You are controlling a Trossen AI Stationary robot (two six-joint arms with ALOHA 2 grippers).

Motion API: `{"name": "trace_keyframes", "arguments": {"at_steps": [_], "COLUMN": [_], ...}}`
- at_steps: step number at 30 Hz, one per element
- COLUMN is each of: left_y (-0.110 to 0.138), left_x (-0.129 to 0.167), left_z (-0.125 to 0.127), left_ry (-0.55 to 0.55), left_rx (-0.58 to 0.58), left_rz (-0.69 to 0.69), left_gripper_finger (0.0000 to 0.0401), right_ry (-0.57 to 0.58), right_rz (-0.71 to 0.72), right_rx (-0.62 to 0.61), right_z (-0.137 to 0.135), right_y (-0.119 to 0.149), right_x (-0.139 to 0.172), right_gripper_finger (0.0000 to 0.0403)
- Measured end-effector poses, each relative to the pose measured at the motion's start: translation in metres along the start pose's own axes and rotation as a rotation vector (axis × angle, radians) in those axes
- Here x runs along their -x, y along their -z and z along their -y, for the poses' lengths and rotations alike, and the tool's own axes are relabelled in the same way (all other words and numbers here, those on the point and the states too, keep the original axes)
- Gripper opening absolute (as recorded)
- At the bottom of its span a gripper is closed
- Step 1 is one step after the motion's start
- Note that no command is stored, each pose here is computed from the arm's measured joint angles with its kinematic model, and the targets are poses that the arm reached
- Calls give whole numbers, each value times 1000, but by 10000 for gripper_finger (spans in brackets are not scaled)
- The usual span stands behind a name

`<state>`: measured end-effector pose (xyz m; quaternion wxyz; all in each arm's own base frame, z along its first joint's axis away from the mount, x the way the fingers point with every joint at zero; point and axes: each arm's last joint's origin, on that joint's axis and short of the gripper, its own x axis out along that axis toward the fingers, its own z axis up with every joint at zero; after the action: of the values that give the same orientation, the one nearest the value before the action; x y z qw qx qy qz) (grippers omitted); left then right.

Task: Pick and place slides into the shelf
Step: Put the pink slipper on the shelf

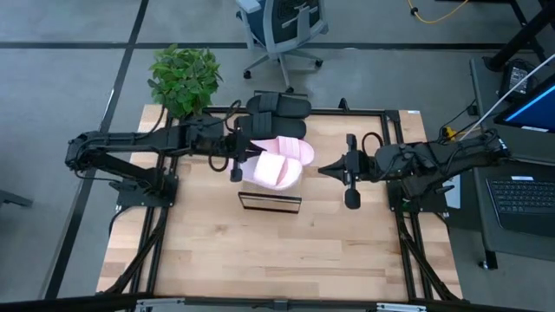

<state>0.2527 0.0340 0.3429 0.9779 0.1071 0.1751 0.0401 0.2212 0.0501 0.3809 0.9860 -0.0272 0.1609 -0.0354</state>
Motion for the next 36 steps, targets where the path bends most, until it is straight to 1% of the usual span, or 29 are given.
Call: {"name": "trace_keyframes", "arguments": {"at_steps": [2, 6, 9, 16, 20, 31, 36], "left_y": [3, 6, 5, 6, 8, 19, 17], "left_x": [-4, -11, -13, -13, -16, -42, -43], "left_z": [-1, 1, 1, 0, -1, 3, 6], "left_ry": [4, 60, 63, 20, -33, -28, -16], "left_rx": [5, 13, 19, 20, 19, 25, 21], "left_rz": [-22, -25, -19, -33, -58, -110, -95], "left_gripper_finger": [0, 0, 0, 0, 0, 0, 0], "right_ry": [8, 30, 45, 76, 89, 106, 105], "right_rz": [-18, -54, -55, -58, -61, -64, -67], "right_rx": [4, 5, 3, 21, 36, 31, 32], "right_z": [2, 7, 10, 17, 21, 25, 25], "right_y": [2, 5, 5, 5, 5, 5, 5], "right_x": [0, -2, -3, -4, -5, -6, -6], "right_gripper_finger": [4, 4, 4, 4, 4, 4, 4]}}
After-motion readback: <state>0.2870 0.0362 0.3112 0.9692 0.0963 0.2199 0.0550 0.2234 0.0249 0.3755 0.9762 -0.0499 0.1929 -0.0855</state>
